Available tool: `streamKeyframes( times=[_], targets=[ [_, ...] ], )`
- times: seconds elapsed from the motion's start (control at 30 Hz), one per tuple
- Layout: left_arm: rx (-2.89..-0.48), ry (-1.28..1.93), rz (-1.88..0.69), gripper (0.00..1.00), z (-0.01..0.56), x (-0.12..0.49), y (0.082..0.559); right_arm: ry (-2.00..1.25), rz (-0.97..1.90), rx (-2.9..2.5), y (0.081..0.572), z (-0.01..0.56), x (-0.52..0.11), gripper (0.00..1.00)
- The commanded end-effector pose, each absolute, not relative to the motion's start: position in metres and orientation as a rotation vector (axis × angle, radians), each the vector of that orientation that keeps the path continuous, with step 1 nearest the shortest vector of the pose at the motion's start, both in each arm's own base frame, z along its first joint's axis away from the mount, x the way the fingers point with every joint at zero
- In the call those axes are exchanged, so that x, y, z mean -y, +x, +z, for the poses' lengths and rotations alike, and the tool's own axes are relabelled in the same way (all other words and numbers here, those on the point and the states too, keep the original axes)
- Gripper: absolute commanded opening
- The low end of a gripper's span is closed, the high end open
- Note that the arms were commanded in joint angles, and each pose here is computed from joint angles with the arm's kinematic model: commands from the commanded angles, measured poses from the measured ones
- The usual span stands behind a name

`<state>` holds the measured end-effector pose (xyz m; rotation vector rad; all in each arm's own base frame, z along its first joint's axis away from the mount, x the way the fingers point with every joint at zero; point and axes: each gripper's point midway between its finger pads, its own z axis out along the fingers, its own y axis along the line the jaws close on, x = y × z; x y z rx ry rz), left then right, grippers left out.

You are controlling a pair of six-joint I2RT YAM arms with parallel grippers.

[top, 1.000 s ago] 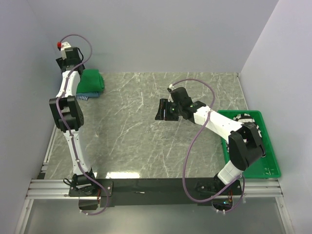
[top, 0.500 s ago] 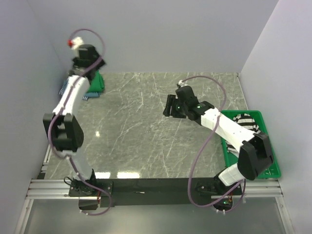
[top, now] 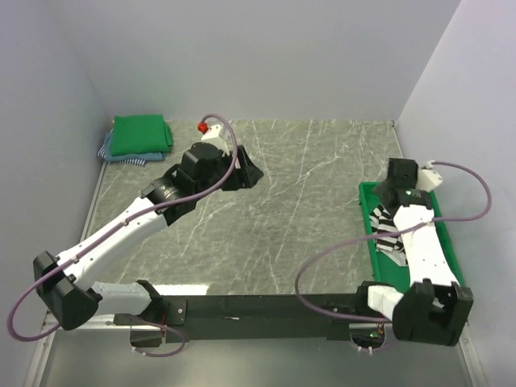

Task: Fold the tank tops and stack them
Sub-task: Grab the tank top from the pile

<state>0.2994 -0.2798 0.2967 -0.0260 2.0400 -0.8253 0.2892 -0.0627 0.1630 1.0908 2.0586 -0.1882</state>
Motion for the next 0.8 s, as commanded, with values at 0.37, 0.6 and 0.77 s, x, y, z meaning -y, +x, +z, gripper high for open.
streamKeyframes(
  times=[0.37,0.6,0.77],
  targets=[
    [-2.116,0.194,-0.971,0.74,0.279,0.283,0.237,1.547,-0.329,-2.027,0.294,0.075,0.177,0.75],
    [-2.128,0.206,-0.937,0.73,0.272,0.281,0.24,1.593,-0.3,-2.059,0.301,0.047,0.178,0.73],
    [-2.127,0.211,-0.935,0.73,0.269,0.283,0.242,1.612,-0.272,-2.078,0.303,0.029,0.176,0.67]
  ],
)
